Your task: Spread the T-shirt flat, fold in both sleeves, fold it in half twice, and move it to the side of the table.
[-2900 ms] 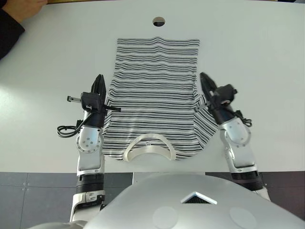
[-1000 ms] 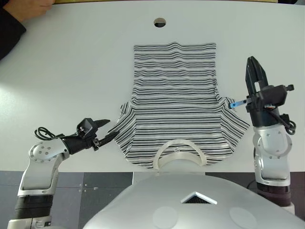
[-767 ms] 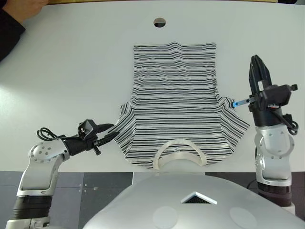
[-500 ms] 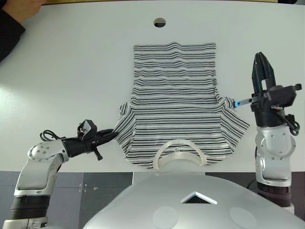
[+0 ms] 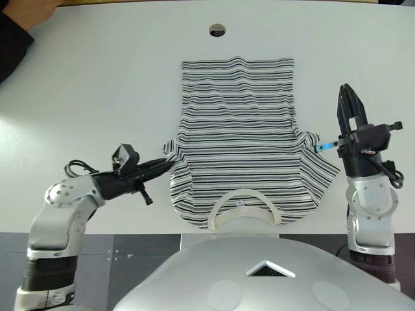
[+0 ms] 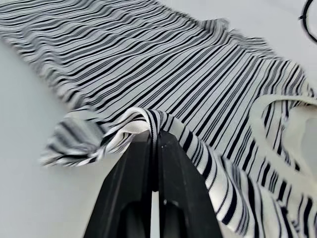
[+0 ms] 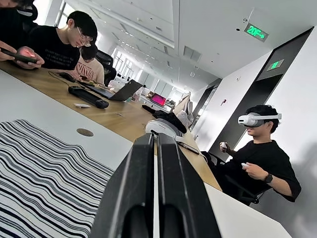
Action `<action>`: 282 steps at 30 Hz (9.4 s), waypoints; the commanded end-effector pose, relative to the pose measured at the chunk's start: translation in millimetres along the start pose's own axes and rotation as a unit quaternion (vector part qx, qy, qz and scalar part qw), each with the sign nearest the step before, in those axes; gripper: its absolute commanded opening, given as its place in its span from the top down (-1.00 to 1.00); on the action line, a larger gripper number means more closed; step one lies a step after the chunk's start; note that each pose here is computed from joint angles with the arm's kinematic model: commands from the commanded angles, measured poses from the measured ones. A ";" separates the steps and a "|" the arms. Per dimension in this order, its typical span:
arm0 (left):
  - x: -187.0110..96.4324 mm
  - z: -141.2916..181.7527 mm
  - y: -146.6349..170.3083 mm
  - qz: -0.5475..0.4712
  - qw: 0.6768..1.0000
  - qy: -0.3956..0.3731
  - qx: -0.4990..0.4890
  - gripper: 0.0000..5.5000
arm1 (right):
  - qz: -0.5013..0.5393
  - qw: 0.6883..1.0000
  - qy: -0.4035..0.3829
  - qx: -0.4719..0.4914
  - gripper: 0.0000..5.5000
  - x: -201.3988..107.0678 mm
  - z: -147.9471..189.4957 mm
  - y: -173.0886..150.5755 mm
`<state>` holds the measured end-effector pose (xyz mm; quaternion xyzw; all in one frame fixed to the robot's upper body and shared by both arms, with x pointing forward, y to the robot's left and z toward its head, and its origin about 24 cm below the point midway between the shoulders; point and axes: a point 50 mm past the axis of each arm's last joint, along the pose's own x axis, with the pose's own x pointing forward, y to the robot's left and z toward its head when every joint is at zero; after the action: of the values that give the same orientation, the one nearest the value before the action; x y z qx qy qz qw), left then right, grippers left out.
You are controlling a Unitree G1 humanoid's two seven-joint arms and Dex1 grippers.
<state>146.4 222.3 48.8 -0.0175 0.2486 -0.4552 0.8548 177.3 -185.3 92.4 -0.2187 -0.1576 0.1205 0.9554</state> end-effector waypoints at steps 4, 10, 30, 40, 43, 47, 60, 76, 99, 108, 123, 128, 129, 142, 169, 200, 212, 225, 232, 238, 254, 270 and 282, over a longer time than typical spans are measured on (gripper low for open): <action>33.0 12.5 -10.3 -0.002 0.999 -0.025 0.021 0.95 | -0.002 1.000 0.025 -0.017 0.96 -1.8 -5.1 -7.9; 54.4 7.1 -20.6 -0.007 1.000 -0.013 0.023 0.95 | -0.046 0.982 0.183 0.029 0.96 -23.4 -43.6 -39.1; 68.0 -24.3 -34.6 -0.002 0.998 0.054 0.016 0.32 | 0.045 0.902 0.369 0.220 0.23 -79.4 -50.9 -25.3; 57.5 25.7 -28.2 0.061 0.988 -0.111 0.087 0.32 | 0.082 0.872 0.422 0.234 0.23 -105.4 -59.4 -10.1; 50.2 40.9 -33.0 0.063 0.980 -0.157 0.109 0.32 | 0.081 0.868 0.432 0.232 0.23 -110.1 -63.9 -10.8; 43.2 54.2 -36.2 0.069 0.968 -0.206 0.125 0.32 | 0.094 0.862 0.438 0.238 0.45 -115.2 -67.9 -3.7; 40.1 2.2 -12.0 0.160 0.967 -0.108 0.165 0.95 | 0.145 0.919 0.294 0.218 0.96 -73.1 -32.8 1.0; 54.2 5.8 0.9 0.164 0.964 -0.135 0.162 0.95 | 0.297 0.888 0.255 0.242 0.96 -39.6 -15.0 71.6; 0.1 6.1 -3.9 0.031 0.886 -0.024 0.463 0.47 | 0.389 0.914 0.110 0.011 0.21 -41.9 3.1 -10.6; 6.9 4.0 -24.4 -0.200 0.824 0.089 0.523 -0.03 | 0.622 0.694 0.157 -0.328 -0.04 -33.4 -40.6 -52.0; 18.8 -8.5 -38.7 -0.251 0.814 0.072 0.519 -0.09 | 0.676 0.657 -0.013 -0.335 -0.08 -42.5 -20.5 3.8; 25.9 -11.9 -42.1 -0.254 0.817 0.056 0.515 -0.09 | 0.692 0.645 -0.038 -0.322 -0.08 -49.1 -11.4 19.8; 27.5 -12.0 -42.1 -0.253 0.818 0.053 0.514 -0.09 | 0.695 0.643 -0.037 -0.320 -0.08 -50.7 -10.9 20.8; 37.7 -13.7 -45.2 -0.254 0.827 0.039 0.500 -0.04 | 0.724 0.623 -0.017 -0.296 -0.08 -64.0 -2.9 25.2; 11.1 -16.9 -35.3 -0.302 0.910 0.081 0.272 0.96 | 0.711 0.692 0.122 -0.018 0.96 -73.4 6.7 23.1; 107.3 78.3 84.4 0.096 0.963 -0.044 0.248 0.96 | 0.412 0.898 0.101 0.118 0.96 70.3 -34.4 20.4; 142.8 90.5 102.0 0.122 0.965 -0.062 0.223 0.96 | 0.365 0.909 0.119 0.163 0.96 113.2 -66.3 7.6; 153.8 90.1 125.1 0.189 0.970 -0.064 0.137 0.96 | 0.329 0.908 0.158 0.203 0.96 133.0 -92.6 9.2; 158.7 89.4 129.3 0.226 0.967 -0.069 0.100 0.96 | 0.282 0.917 0.174 0.221 0.73 153.8 -96.5 13.1; 159.9 92.6 129.8 0.247 0.960 -0.079 0.108 0.96 | 0.167 0.954 0.162 0.187 0.53 169.6 -93.3 -8.1; 159.4 87.8 128.4 0.208 0.973 -0.076 0.069 0.43 | 0.255 0.959 0.078 0.098 0.52 160.6 -80.6 14.7; 101.4 95.7 133.7 0.341 0.899 -0.143 0.236 0.30 | 0.490 0.865 0.093 -0.049 0.52 79.6 -74.8 15.5; 112.3 34.7 39.4 0.114 0.921 -0.056 0.369 0.95 | 0.495 0.861 0.114 -0.029 0.96 43.6 -74.4 14.1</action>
<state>252.4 146.3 31.1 0.2763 -0.0070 -0.3893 0.8787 242.0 -185.9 33.2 -0.3023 0.0700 0.5495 0.7757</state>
